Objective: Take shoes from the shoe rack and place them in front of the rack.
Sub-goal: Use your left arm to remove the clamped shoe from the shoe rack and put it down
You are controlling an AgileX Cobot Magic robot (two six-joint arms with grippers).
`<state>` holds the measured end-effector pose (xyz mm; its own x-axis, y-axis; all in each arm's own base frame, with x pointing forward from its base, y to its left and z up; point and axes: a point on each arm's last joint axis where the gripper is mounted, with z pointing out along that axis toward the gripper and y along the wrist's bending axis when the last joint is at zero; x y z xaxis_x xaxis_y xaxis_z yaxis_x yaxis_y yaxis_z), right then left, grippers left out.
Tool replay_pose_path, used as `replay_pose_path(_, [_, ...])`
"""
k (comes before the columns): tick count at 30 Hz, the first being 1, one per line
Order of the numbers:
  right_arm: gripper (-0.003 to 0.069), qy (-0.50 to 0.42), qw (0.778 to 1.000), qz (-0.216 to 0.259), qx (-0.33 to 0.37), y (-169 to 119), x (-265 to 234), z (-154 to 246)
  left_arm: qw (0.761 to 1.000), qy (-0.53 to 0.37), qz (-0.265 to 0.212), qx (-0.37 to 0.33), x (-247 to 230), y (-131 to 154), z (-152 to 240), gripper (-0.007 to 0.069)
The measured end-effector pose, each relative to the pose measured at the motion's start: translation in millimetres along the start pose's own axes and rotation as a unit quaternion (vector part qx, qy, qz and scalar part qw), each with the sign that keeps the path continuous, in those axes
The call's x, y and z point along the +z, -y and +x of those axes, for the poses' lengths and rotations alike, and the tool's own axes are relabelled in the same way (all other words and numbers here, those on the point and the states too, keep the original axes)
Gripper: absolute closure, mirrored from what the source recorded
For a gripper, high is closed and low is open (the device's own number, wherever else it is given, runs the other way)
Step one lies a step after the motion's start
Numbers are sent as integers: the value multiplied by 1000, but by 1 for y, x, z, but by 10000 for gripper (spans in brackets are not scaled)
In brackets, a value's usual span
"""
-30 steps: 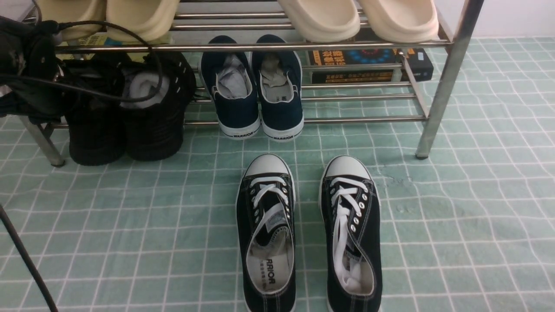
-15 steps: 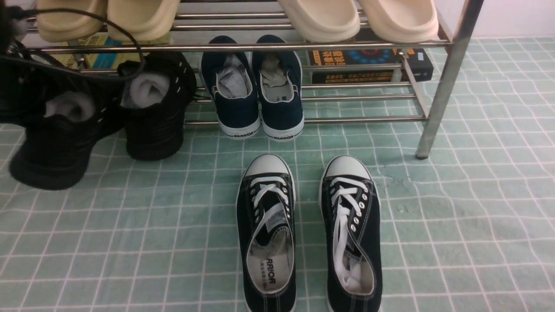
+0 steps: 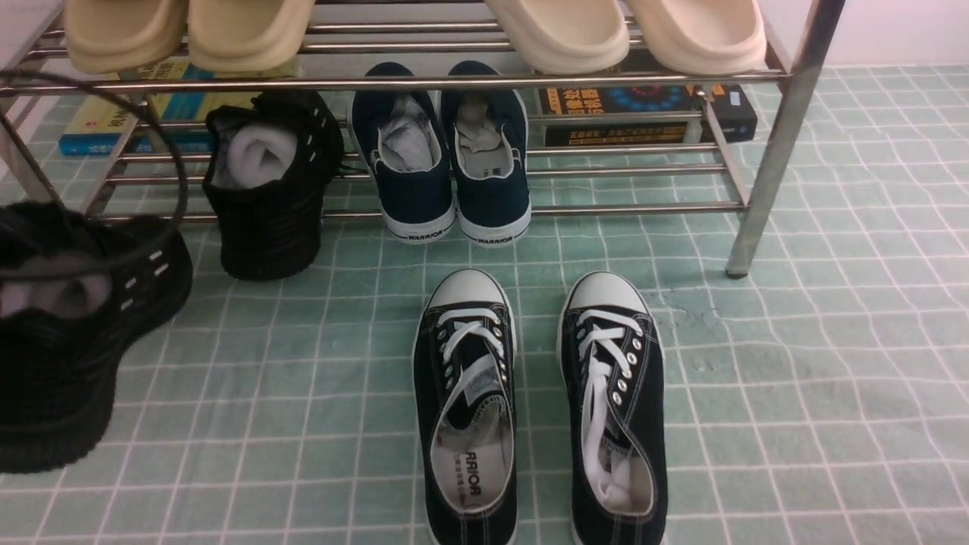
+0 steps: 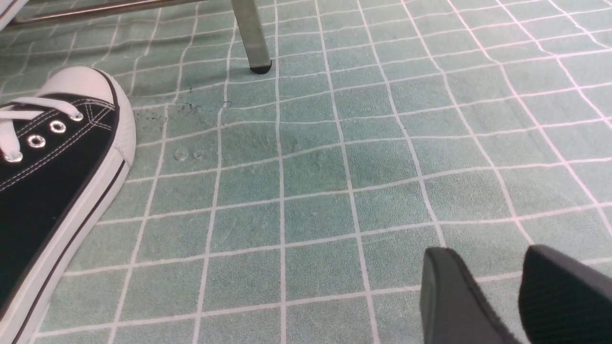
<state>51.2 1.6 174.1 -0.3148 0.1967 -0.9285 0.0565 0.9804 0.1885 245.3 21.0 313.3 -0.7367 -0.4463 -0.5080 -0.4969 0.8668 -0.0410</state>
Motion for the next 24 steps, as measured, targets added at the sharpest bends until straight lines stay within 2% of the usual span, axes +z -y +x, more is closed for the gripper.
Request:
replay_pose_path(5, [422, 0, 1000, 0, 0, 0, 0, 0, 1000, 8, 24, 9, 35, 0, 25, 606])
replay_pose_path(11, [422, 0, 1000, 0, 0, 0, 0, 0, 999, 16, 46, 18, 54, -2, 44, 600])
replay_pose_path(15, [422, 0, 1000, 0, 0, 0, 0, 0, 999, 12, 45, 25, 62, -4, 53, 563])
replay_pose_path(20, [422, 0, 1000, 0, 0, 0, 0, 0, 999, 2, 43, 30, 69, -7, 63, 431])
replay_pose_path(21, [422, 0, 1000, 0, 0, 0, 0, 0, 999, -4, 38, 31, 69, -8, 65, 348])
replay_pose_path(24, [422, 0, 1000, 0, 0, 0, 0, 0, 999, -12, 23, 27, 59, -9, 58, 222])
